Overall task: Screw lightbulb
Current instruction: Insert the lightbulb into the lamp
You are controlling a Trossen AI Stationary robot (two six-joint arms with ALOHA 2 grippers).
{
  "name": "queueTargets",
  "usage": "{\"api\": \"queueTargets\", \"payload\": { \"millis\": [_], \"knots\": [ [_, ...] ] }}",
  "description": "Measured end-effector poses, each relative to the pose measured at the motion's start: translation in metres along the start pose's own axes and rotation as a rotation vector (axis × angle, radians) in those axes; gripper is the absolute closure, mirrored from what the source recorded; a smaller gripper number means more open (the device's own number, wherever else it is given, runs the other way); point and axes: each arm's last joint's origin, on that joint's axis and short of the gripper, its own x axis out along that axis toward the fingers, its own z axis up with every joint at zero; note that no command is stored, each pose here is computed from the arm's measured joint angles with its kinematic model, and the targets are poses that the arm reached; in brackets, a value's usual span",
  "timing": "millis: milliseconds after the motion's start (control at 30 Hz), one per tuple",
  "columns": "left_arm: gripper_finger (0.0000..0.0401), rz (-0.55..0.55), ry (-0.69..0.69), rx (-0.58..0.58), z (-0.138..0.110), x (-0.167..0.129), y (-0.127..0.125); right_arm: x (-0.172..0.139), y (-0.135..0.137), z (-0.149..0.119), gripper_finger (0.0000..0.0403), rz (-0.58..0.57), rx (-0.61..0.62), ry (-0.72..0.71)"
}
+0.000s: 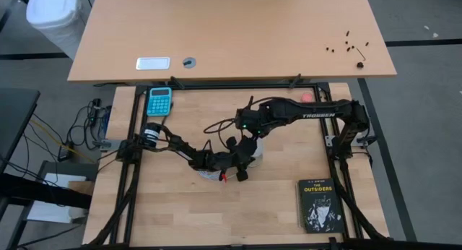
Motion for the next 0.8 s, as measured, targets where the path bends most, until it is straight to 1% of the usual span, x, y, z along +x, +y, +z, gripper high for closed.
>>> {"api": "queueTargets", "payload": {
  "millis": [67,167,467,567,633,800],
  "knots": [
    [0.0206,0.000,0.000,0.000,0.000,0.000,0.000,-0.005,0.002,0.000,0.0085,-0.017,-0.044,-0.016],
    [0.0206,0.000,0.000,0.000,0.000,0.000,0.000,-0.010,0.001,-0.002,0.0087,-0.039,-0.093,0.000],
    [0.0206,0.001,0.000,0.001,0.000,0.000,0.000,-0.033,0.002,-0.004,0.0087,-0.059,-0.158,0.018],
    [0.0206,0.001,0.000,0.001,0.000,0.000,0.000,-0.048,0.006,-0.006,0.0087,-0.076,-0.173,-0.005],
    [0.0206,0.001,0.001,0.001,0.000,0.000,0.000,-0.061,0.008,-0.008,0.0087,-0.111,-0.177,-0.025],
    [0.0206,0.001,0.001,0.005,0.000,0.000,0.000,-0.098,0.015,-0.015,0.0087,-0.155,-0.181,-0.116]
  ]
}}
